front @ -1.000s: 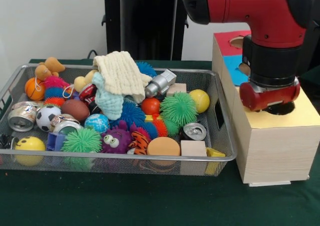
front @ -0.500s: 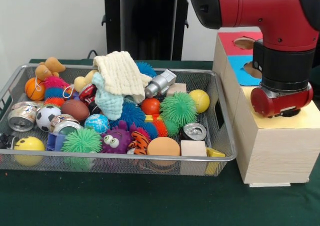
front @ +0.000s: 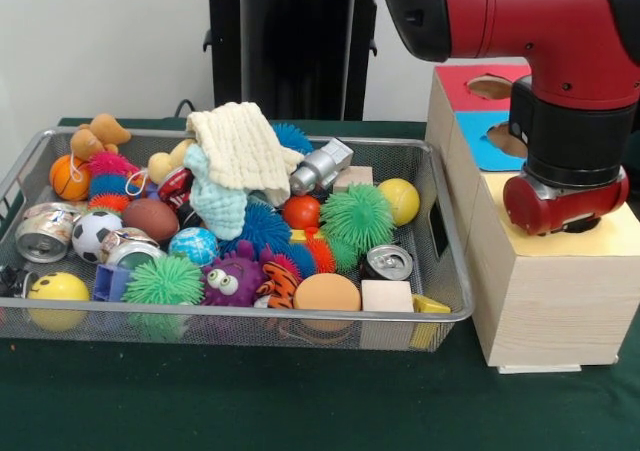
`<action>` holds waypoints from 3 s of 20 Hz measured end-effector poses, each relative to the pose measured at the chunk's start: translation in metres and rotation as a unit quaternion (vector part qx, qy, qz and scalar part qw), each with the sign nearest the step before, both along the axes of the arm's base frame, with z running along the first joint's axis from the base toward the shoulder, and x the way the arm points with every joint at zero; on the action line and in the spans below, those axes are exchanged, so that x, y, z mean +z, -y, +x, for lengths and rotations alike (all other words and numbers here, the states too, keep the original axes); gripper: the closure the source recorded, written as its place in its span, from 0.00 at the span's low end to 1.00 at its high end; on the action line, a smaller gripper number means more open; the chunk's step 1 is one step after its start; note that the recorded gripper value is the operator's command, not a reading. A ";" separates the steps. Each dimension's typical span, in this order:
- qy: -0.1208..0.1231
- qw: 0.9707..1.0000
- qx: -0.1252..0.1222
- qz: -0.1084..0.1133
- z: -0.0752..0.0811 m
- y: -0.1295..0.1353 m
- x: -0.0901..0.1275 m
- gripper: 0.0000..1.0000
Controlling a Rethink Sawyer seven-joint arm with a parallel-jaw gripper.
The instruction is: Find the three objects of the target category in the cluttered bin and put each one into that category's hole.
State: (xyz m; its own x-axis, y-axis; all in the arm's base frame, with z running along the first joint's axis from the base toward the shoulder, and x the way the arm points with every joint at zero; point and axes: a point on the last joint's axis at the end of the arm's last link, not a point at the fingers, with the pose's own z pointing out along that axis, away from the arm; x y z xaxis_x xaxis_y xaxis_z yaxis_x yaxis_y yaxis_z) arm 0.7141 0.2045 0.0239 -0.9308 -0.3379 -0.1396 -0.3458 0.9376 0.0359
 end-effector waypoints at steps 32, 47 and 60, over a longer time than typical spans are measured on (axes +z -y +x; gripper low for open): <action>-0.006 1.000 -0.006 0.019 0.000 0.011 0.001 0.00; 0.008 1.000 0.010 0.011 -0.006 0.005 0.001 0.00; 0.079 0.993 0.083 0.018 -0.011 0.000 -0.001 0.00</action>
